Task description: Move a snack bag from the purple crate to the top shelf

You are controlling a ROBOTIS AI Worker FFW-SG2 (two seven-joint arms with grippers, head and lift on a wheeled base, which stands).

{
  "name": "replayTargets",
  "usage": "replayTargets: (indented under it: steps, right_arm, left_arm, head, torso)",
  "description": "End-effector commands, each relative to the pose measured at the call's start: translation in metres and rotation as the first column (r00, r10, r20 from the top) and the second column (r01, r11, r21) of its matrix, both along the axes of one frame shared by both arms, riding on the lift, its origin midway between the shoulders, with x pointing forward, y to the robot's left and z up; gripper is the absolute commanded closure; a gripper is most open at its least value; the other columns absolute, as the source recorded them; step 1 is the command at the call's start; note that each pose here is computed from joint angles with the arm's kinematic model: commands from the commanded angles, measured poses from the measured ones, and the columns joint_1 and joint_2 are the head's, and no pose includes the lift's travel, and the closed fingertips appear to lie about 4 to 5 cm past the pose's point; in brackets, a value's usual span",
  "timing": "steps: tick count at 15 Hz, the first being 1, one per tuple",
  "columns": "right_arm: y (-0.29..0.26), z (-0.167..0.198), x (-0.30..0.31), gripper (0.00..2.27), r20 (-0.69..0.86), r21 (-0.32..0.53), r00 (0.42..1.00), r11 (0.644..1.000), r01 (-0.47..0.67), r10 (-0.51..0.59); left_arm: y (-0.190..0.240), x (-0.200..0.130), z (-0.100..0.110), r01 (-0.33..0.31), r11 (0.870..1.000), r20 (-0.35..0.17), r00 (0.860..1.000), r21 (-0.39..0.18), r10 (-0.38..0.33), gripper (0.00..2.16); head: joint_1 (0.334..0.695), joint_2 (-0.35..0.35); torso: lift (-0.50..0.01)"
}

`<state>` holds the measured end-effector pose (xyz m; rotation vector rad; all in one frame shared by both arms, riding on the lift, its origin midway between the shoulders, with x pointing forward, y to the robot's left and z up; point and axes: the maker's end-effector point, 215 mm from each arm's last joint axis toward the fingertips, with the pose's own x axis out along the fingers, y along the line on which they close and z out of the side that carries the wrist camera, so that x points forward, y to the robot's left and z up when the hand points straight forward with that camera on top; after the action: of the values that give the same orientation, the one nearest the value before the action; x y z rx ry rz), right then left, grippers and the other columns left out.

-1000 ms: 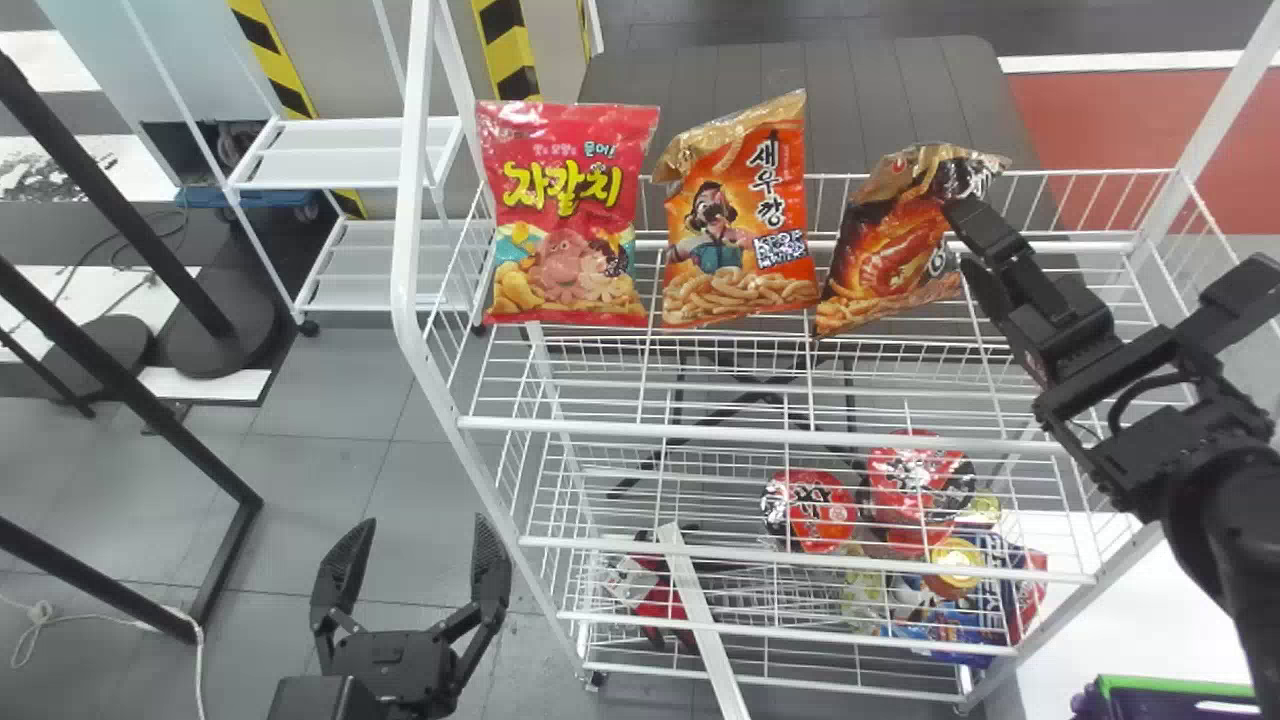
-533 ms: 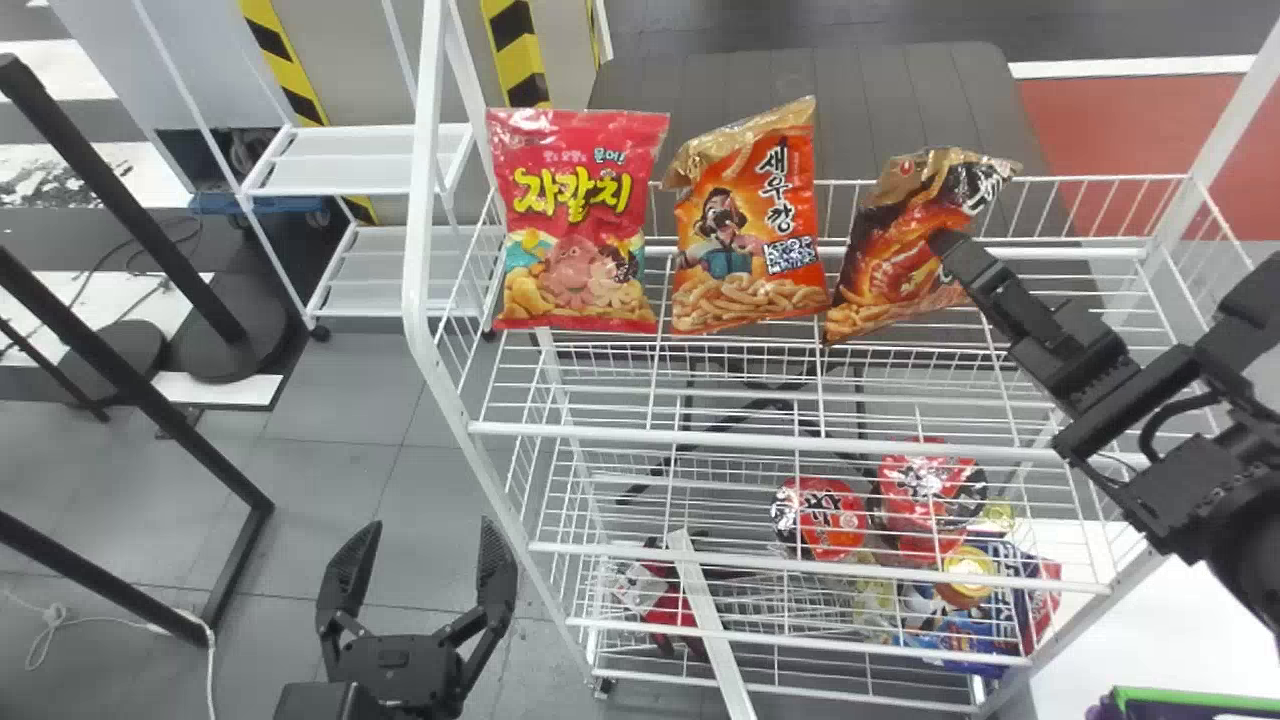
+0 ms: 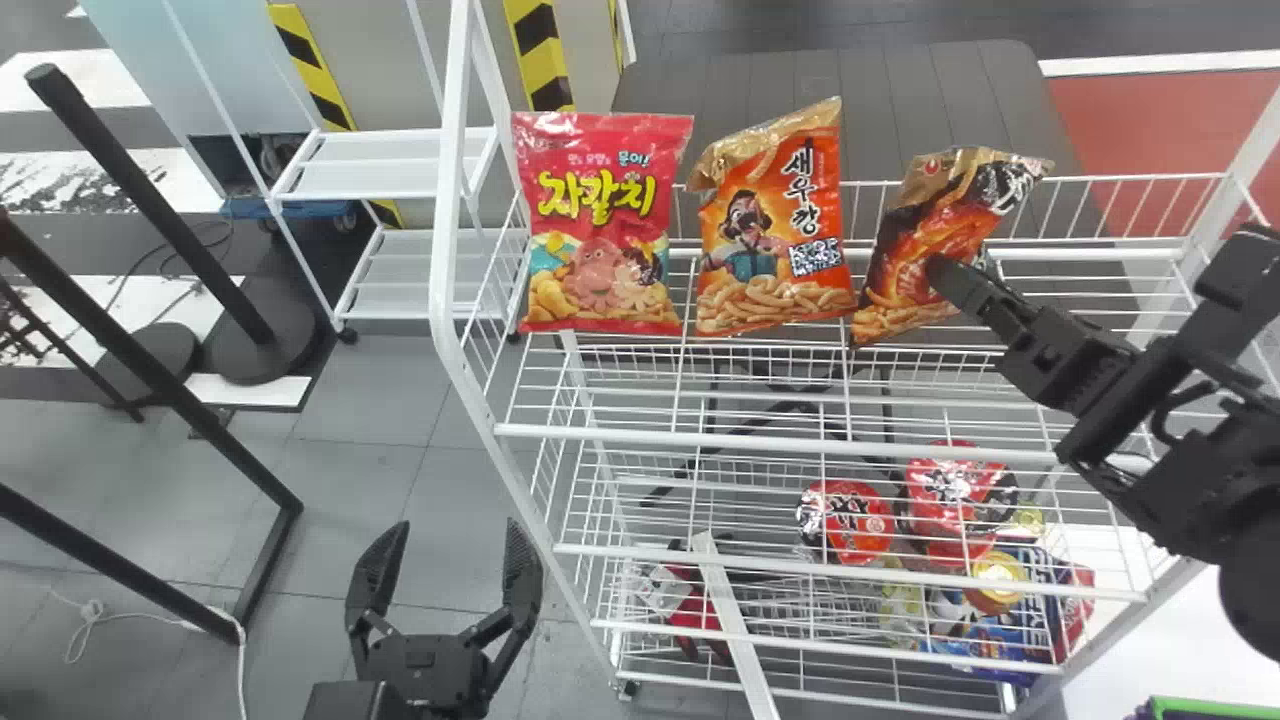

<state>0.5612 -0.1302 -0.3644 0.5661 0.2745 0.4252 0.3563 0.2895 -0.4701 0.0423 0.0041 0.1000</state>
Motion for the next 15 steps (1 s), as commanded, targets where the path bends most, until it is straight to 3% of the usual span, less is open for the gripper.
replayTargets:
  steps: [1, 9, 15]
  right_arm:
    - [0.009, 0.0, 0.005, 2.25, 0.013, -0.073, 1.0, 0.997, -0.012, 0.013]
    - [0.028, 0.0, 0.034, 2.24, 0.006, -0.126, 0.999, 0.991, -0.041, 0.042]
    - [0.03, 0.008, 0.042, 2.24, 0.037, -0.119, 0.999, 0.993, -0.024, 0.028]
  left_arm:
    - [0.001, -0.001, 0.002, 0.0, 1.0, 0.007, 1.0, 0.001, 0.0, 0.08]
    - [0.003, -0.002, 0.002, -0.004, 1.0, 0.008, 1.0, 0.001, 0.004, 0.08]
    - [0.005, -0.001, 0.002, -0.007, 1.0, 0.008, 1.0, 0.001, 0.007, 0.08]
  head:
    - [0.695, 0.188]
    - [0.695, 0.21]
    - [0.695, 0.223]
  torso:
    - [0.0]
    - [0.0]
    - [0.0]
